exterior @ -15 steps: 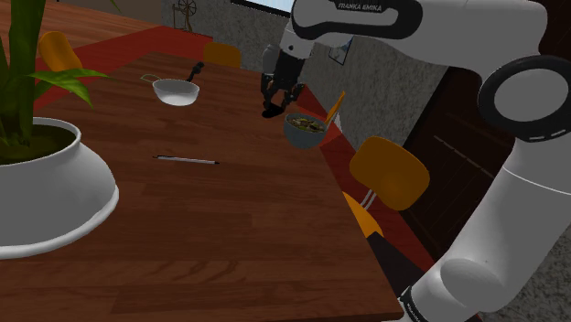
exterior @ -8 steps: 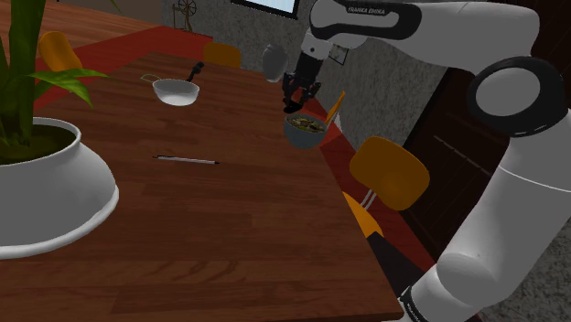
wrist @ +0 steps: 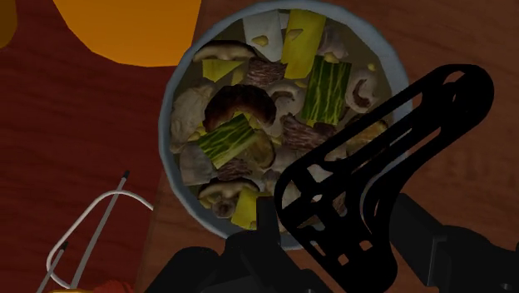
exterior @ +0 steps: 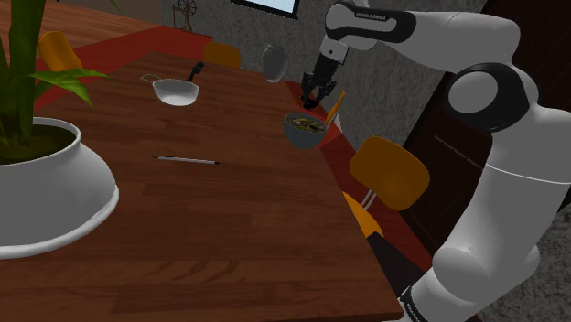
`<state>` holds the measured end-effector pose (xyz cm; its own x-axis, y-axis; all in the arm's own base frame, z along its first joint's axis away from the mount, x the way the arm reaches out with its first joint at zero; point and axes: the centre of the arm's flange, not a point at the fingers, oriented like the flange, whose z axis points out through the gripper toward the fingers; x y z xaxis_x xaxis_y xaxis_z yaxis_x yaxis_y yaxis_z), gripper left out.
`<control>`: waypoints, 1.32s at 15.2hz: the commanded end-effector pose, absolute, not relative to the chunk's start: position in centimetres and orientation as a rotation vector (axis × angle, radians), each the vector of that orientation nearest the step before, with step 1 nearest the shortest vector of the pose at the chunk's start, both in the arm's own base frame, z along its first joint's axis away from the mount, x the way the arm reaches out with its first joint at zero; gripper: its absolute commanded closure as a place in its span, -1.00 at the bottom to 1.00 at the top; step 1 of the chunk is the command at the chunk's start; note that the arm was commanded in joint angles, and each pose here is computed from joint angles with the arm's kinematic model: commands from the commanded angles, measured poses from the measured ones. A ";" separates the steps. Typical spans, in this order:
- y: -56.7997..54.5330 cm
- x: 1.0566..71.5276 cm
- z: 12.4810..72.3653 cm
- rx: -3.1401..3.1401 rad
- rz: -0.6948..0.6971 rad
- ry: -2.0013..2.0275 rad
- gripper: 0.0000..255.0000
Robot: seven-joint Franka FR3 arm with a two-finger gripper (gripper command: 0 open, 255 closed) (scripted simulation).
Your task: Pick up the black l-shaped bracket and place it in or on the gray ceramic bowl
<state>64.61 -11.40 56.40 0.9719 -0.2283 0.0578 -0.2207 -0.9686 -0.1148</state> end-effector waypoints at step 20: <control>-12.9 64.7 49.9 -3.013 -0.108 0.342 -1.00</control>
